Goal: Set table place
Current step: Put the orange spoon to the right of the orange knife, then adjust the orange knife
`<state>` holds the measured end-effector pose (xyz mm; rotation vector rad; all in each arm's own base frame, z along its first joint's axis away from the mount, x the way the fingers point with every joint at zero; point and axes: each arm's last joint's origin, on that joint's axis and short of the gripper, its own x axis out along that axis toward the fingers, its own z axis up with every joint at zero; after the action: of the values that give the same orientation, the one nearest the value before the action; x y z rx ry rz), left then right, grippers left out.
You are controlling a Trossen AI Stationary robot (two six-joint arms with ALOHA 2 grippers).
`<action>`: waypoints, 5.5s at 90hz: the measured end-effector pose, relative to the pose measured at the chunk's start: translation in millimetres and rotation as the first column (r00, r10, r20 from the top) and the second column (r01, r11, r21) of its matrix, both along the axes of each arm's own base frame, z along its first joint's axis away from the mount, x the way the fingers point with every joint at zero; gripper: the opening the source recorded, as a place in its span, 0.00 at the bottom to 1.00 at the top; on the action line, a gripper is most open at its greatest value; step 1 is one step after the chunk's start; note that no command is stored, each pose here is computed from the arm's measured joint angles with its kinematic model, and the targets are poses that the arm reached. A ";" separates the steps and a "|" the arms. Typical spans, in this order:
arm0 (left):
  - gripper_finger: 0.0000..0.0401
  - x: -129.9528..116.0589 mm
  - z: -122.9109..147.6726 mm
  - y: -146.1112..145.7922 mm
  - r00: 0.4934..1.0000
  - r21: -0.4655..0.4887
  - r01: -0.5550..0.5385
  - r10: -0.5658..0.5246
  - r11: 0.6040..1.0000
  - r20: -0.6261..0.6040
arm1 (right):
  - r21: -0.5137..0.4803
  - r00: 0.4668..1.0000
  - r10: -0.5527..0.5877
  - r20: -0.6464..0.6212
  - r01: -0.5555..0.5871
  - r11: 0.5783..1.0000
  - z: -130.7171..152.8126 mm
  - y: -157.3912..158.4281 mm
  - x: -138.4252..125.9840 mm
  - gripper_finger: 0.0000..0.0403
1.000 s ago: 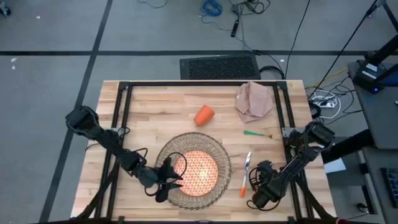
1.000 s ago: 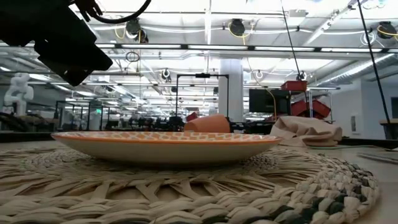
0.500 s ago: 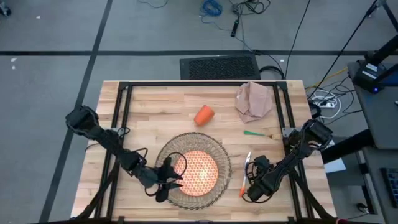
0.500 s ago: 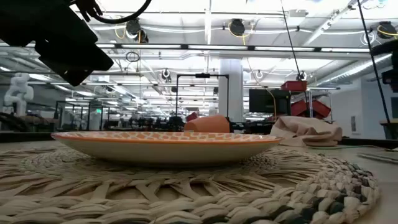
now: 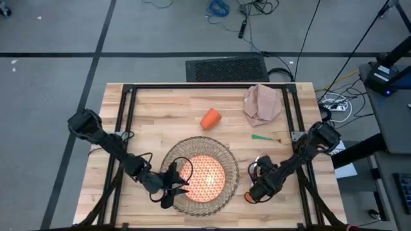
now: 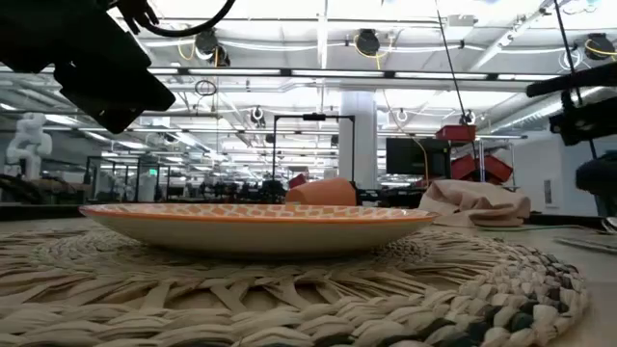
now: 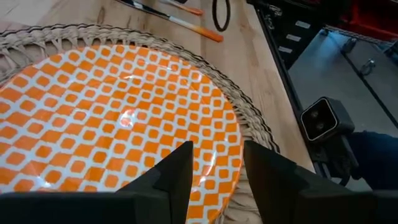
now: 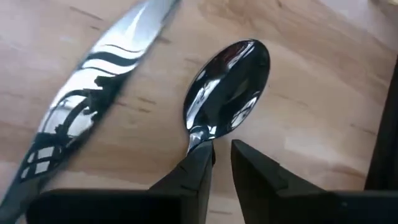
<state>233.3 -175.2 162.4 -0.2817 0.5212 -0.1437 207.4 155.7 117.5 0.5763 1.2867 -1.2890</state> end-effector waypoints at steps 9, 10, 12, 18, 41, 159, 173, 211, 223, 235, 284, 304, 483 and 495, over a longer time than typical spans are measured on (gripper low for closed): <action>0.32 -0.1 0.0 0.0 1.000 0.000 0.000 0.000 1.000 0.000 | -0.003 1.000 0.007 0.003 -0.007 1.000 0.0 -2.5 2.3 0.13; 0.32 0.0 -0.1 0.0 1.000 0.000 0.000 0.000 1.000 -0.001 | -0.004 1.000 0.008 0.004 -0.008 1.000 0.0 -2.7 2.5 0.13; 0.32 -0.1 -0.1 0.0 1.000 0.001 0.000 0.000 1.000 -0.001 | -0.005 1.000 0.011 0.004 -0.011 1.000 0.0 -3.0 2.8 0.12; 0.32 -0.2 -0.2 0.0 1.000 0.002 0.000 0.000 1.000 -0.002 | -0.005 1.000 0.013 0.007 -0.013 1.000 0.0 -3.5 3.6 0.11; 0.32 -0.2 -0.2 0.0 1.000 0.001 0.000 0.000 1.000 -0.002 | 0.005 1.000 0.012 0.003 -0.013 1.000 0.0 -3.4 4.0 0.09; 0.32 -2.3 -0.1 -2.8 1.000 -0.021 -0.003 0.003 1.000 -0.006 | 0.030 0.636 0.190 0.748 -0.318 0.948 67.4 125.7 4.1 0.08; 0.32 -3.4 0.1 -4.5 1.000 -0.024 0.002 -0.002 1.000 -0.003 | -0.050 0.407 0.270 0.873 -0.477 0.878 82.9 140.0 32.5 0.10; 0.32 -5.2 -0.7 -5.8 1.000 -0.032 -0.002 0.001 0.999 -0.015 | -0.735 -0.347 0.722 0.598 -0.597 0.322 157.6 206.2 84.9 0.18; 0.32 -5.9 -2.3 -5.2 0.999 -0.024 -0.006 0.005 1.000 -0.031 | -0.829 -0.150 0.892 0.426 -0.460 0.319 172.8 231.8 86.3 0.18; 0.32 -5.9 -2.2 -5.2 1.000 -0.025 -0.007 0.006 1.000 -0.031 | -0.898 0.263 0.916 0.302 -0.245 0.366 166.9 244.0 70.8 0.18; 0.32 -9.4 -2.2 -9.3 0.999 -0.039 -0.005 0.004 0.999 -0.032 | -0.854 0.277 0.897 0.344 -0.303 0.422 135.3 226.3 82.3 0.19; 0.32 -11.6 -4.6 -9.4 0.999 -0.008 -0.011 0.010 1.000 -0.049 | -0.930 0.369 0.927 0.071 -0.311 0.195 137.7 239.8 95.3 0.19; 0.32 -15.1 -6.2 -10.6 0.997 0.001 -0.051 0.051 0.999 -0.056 | -0.878 0.004 0.999 -0.036 -0.478 -0.030 241.9 235.0 110.2 0.13; 0.32 -14.8 -6.6 -9.7 0.997 0.008 -0.058 0.058 0.998 -0.057 | -0.823 0.022 1.000 0.003 -0.567 0.015 264.4 204.4 84.9 0.08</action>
<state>218.4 -184.9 155.8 -0.2949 0.5695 -0.0776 292.3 360.1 381.9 -0.3962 0.2620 -0.1895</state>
